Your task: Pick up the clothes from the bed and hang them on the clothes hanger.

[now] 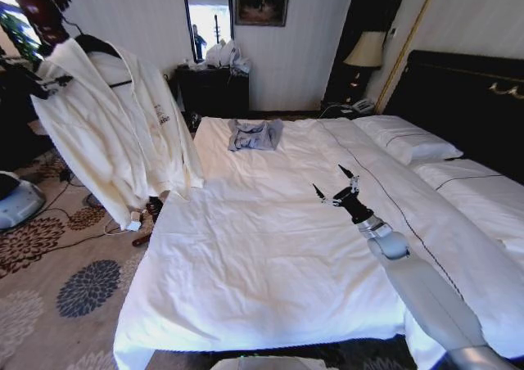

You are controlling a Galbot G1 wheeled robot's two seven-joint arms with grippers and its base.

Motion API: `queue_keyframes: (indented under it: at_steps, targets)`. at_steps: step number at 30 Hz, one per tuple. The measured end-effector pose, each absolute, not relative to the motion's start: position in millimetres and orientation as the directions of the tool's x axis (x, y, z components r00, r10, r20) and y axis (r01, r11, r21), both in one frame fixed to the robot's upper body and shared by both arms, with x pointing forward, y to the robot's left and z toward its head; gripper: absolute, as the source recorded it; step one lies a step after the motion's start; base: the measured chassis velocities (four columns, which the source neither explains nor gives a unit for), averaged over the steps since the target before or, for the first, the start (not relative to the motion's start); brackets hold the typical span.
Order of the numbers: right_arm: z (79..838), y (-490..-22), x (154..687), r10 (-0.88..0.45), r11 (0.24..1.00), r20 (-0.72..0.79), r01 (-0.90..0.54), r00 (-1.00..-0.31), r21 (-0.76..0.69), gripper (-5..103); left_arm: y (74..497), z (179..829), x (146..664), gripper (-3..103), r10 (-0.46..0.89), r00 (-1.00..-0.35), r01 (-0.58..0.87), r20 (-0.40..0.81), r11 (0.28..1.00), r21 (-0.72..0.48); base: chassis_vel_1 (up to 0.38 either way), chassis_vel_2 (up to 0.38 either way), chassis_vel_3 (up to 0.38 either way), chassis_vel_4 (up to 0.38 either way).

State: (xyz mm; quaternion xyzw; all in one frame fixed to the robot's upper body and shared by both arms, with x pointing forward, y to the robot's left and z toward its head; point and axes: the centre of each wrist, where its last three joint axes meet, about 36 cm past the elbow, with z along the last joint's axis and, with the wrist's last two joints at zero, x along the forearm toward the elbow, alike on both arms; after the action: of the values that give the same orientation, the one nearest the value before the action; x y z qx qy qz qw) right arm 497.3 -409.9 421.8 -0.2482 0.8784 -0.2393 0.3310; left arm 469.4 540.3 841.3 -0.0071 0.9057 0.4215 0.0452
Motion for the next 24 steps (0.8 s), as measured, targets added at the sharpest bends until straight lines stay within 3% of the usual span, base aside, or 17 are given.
queue_keyframes:
  at_steps: [1,3,7,10,12,13,17,18,19,22,24]
  targets:
    - [420.6,-408.9,497.4,-0.594,0.763,-0.462,-0.279,-0.658,-0.584,100,537.6,842.3,465.1,64,0.026,-0.995,-0.056,-0.095,0.640,0.767,0.000,0.000,0.000,0.000]
    - [419.9,-408.4,497.5,-0.594,0.763,-0.462,-0.280,-0.659,-0.583,100,535.4,842.4,463.0,64,0.030,-0.995,-0.055,-0.096,0.637,0.769,0.000,0.000,0.000,0.000]
    - [416.0,-407.6,496.2,-0.590,0.766,-0.460,-0.279,-0.664,-0.580,100,514.9,845.0,453.8,86,0.079,-0.991,-0.031,-0.106,0.640,0.768,0.000,0.000,0.000,0.000]
    - [415.4,-410.8,493.3,-0.584,0.768,-0.460,-0.271,-0.669,-0.580,100,503.2,842.5,454.4,90,0.107,-0.988,-0.013,-0.112,0.665,0.746,0.000,0.000,0.000,0.000]
    - [414.6,-415.8,489.1,-0.571,0.774,-0.462,-0.258,-0.678,-0.578,100,478.6,832.1,457.9,98,0.150,-0.979,0.025,-0.138,0.758,0.652,0.000,0.000,0.000,0.000]
    - [414.6,-415.8,489.1,-0.571,0.774,-0.462,-0.258,-0.678,-0.578,100,478.6,832.1,457.9,98,0.150,-0.979,0.025,-0.138,0.758,0.652,0.000,0.000,0.000,0.000]
    - [418.6,-419.7,481.9,-0.524,0.815,-0.487,-0.247,-0.698,-0.523,100,433.2,802.3,471.6,100,0.195,-0.957,0.107,-0.214,0.924,0.367,0.000,0.000,0.000,0.000]
    - [418.6,-419.7,481.9,-0.524,0.815,-0.487,-0.247,-0.698,-0.523,100,433.2,802.3,471.6,100,0.195,-0.957,0.107,-0.214,0.924,0.367,0.000,0.000,0.000,0.000]
    - [425.6,-421.8,474.6,-0.484,0.845,-0.504,-0.231,-0.715,-0.483,100,413.8,788.3,478.4,100,0.182,-0.955,0.120,-0.233,0.959,0.259,0.000,0.000,0.000,0.000]
    - [447.2,-428.6,453.0,-0.380,0.900,-0.521,-0.175,-0.764,-0.399,100,371.5,751.1,484.8,100,0.150,-0.962,0.125,-0.228,0.985,0.122,0.000,0.000,0.000,0.000]
    - [452.6,-427.9,447.8,-0.353,0.914,-0.522,-0.166,-0.777,-0.370,100,364.8,741.9,483.1,100,0.137,-0.966,0.117,-0.220,0.988,0.105,0.000,0.000,0.000,0.000]
